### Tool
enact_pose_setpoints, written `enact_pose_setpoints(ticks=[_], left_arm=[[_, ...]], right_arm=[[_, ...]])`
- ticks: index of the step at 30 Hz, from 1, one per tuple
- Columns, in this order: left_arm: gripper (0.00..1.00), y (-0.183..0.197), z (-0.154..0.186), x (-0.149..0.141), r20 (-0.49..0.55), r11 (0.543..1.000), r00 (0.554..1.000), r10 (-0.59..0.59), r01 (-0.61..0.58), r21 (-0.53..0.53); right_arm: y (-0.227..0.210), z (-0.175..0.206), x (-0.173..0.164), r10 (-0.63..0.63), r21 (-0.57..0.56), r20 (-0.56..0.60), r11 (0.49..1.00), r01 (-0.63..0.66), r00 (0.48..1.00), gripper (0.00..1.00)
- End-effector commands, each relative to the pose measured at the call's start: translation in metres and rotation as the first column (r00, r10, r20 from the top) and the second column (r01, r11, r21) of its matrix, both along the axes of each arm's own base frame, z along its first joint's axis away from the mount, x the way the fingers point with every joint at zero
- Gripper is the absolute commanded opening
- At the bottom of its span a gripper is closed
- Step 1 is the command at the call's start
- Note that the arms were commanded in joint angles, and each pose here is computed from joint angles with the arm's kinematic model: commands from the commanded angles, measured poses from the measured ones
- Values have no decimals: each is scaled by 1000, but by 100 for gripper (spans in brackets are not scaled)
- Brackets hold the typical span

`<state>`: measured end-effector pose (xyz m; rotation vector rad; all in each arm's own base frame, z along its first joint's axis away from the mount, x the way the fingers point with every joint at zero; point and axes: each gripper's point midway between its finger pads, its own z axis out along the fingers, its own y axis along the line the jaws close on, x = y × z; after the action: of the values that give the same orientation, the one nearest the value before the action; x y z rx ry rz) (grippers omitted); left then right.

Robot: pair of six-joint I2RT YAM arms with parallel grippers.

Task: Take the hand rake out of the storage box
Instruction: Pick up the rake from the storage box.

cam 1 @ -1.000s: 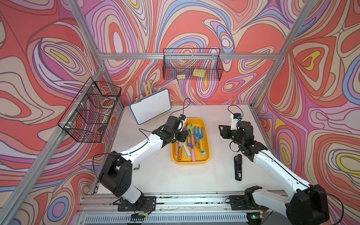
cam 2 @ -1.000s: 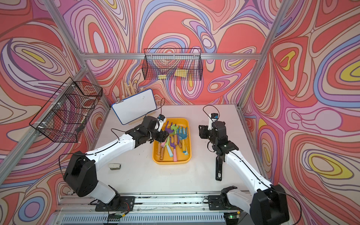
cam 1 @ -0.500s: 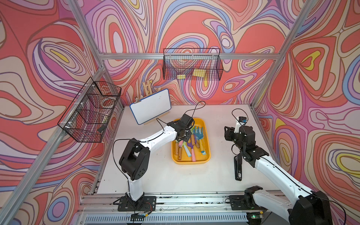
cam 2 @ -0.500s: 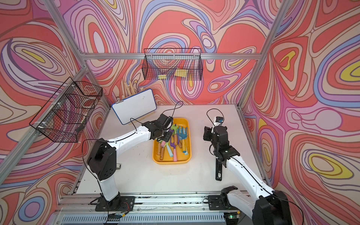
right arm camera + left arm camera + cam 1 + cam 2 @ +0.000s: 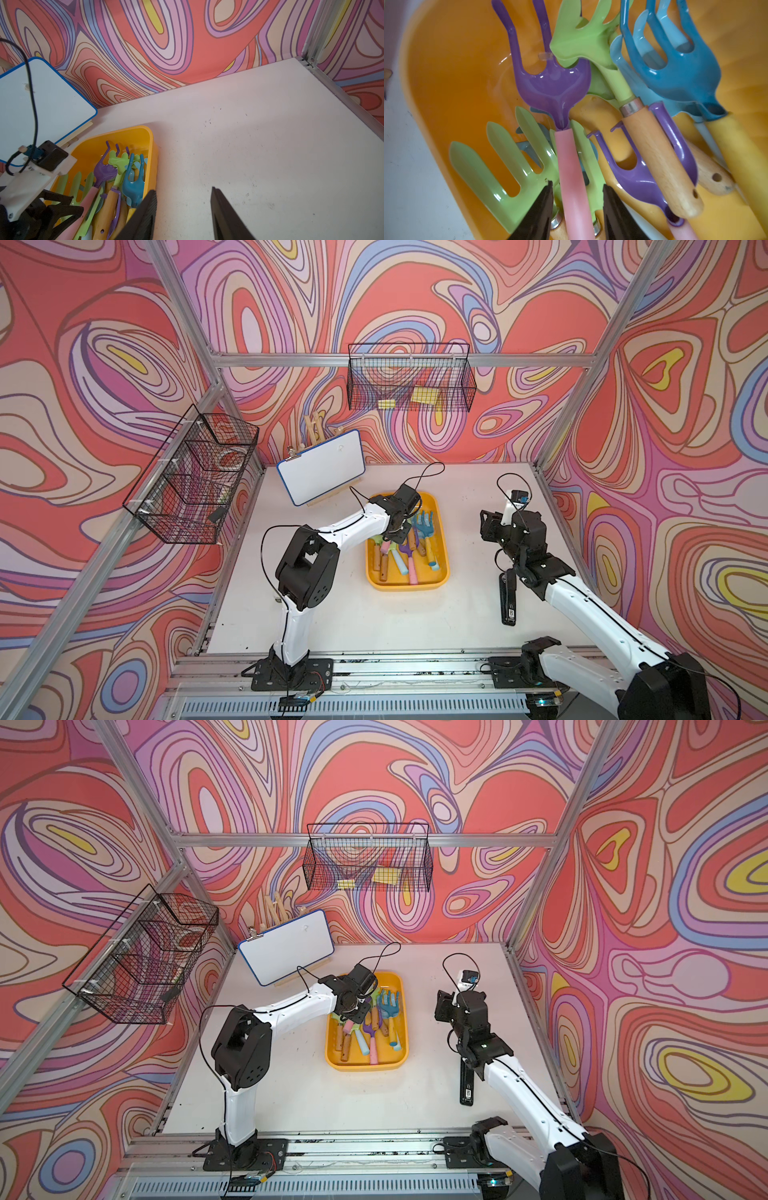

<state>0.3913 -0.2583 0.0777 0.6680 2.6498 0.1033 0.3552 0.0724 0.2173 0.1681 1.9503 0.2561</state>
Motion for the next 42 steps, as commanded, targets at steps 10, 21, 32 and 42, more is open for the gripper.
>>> enact_pose_setpoints(ticks=[10, 21, 32, 42], left_arm=[[49, 5, -16, -1, -73, 998, 996, 43, -40, 42], [49, 11, -31, -2, -114, 995, 992, 61, -51, 90], [34, 8, -42, -5, -156, 995, 986, 57, -42, 96], [26, 11, -21, -5, -118, 996, 992, 51, -42, 82]], right_arm=[[-5, -1, -6, -15, 2, 10, 1000, 15, 1000, 47], [-2, -5, -5, -4, 6, 4, 1000, 4, 1000, 47], [-2, -4, -7, -3, 8, 10, 1000, 3, 1000, 47], [0, -6, -4, 6, 11, 8, 1000, -6, 1000, 47]])
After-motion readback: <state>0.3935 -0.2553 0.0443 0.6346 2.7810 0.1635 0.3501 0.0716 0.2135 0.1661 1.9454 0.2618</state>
